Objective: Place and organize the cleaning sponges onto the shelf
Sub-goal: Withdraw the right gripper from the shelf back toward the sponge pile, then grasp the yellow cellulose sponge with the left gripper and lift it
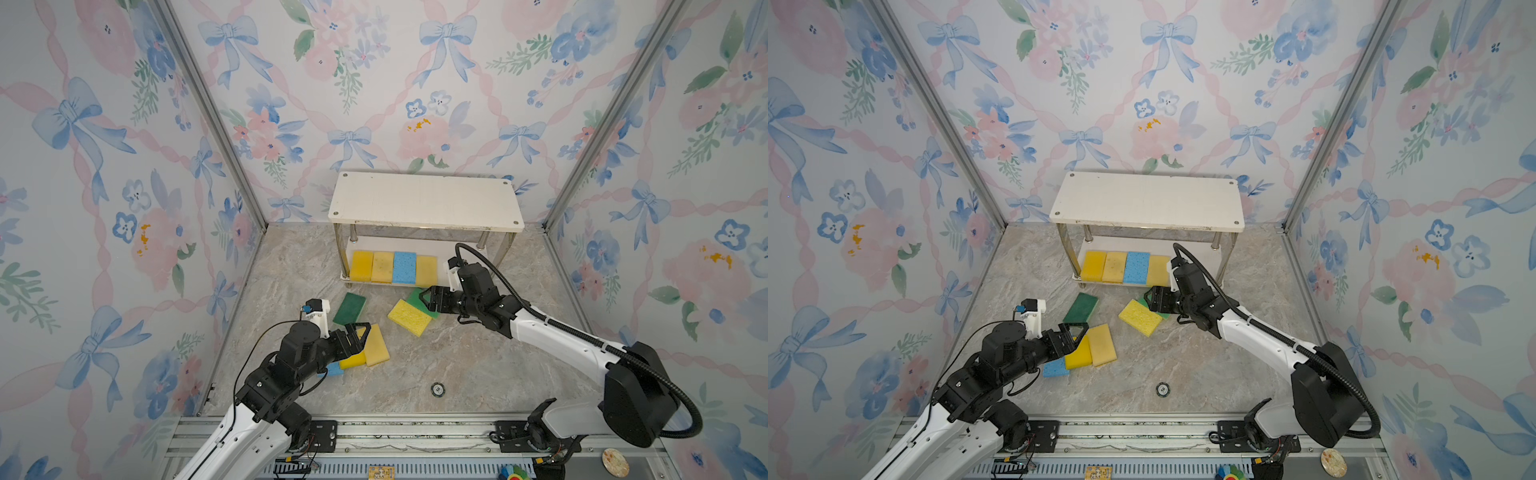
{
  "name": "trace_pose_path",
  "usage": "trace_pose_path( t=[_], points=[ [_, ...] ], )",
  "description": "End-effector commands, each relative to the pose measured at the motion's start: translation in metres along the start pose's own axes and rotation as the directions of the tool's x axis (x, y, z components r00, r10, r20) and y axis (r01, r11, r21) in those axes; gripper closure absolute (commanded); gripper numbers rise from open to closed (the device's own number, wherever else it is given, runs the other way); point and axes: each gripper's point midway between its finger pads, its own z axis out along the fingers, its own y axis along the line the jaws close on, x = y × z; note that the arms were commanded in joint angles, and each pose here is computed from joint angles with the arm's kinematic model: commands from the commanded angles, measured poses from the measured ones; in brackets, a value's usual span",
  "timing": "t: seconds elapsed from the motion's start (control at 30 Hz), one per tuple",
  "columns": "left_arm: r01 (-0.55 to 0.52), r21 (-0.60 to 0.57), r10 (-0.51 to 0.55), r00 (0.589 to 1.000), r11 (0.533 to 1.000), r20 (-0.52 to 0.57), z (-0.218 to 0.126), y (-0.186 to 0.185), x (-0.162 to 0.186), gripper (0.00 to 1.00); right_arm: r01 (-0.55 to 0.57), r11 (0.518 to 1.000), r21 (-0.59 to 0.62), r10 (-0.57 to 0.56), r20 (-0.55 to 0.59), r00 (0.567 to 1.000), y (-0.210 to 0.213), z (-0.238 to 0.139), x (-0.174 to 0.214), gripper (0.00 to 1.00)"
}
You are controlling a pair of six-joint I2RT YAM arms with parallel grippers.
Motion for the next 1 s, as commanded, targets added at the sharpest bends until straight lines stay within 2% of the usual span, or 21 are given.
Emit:
trace_pose_path(
  t=[0.0,0.07,0.17,0.3,0.47,0.63,0.97],
  points=[
    [0.030,0.071,-0.024,0.997,0.997,-0.079,0.023,-0.008,0.015,0.04,0.001,0.998,0.067,0.004,-0.083,0.997,-0.018,-0.014,0.037,0.22],
    [0.090,0.139,-0.077,0.993,0.986,-0.092,0.037,-0.018,0.021,0.07,0.006,0.996,0.091,0.003,-0.094,0.996,-0.025,-0.025,0.049,0.22],
    [0.148,0.167,-0.127,0.984,0.975,-0.128,0.060,-0.027,0.032,0.13,0.008,0.994,0.110,0.001,-0.081,0.997,-0.034,-0.041,0.060,0.23],
    [0.168,0.132,-0.147,0.977,0.977,-0.154,0.090,-0.037,0.043,0.22,-0.034,0.991,0.132,0.040,-0.047,0.998,-0.043,-0.061,0.067,0.23],
    [0.289,0.111,-0.266,0.946,0.951,-0.187,0.120,-0.031,0.054,0.33,-0.048,0.990,0.135,0.049,-0.004,0.999,-0.047,-0.084,0.067,0.23],
    [0.258,0.069,-0.238,0.947,0.964,-0.215,0.148,-0.035,0.057,0.39,-0.055,0.989,0.138,0.049,0.047,0.998,-0.051,-0.105,0.064,0.23],
    [0.263,-0.062,-0.270,0.926,0.963,-0.265,0.194,-0.007,0.078,0.48,-0.087,0.987,0.132,0.077,0.079,0.994,-0.059,-0.121,0.063,0.23]
  ],
)
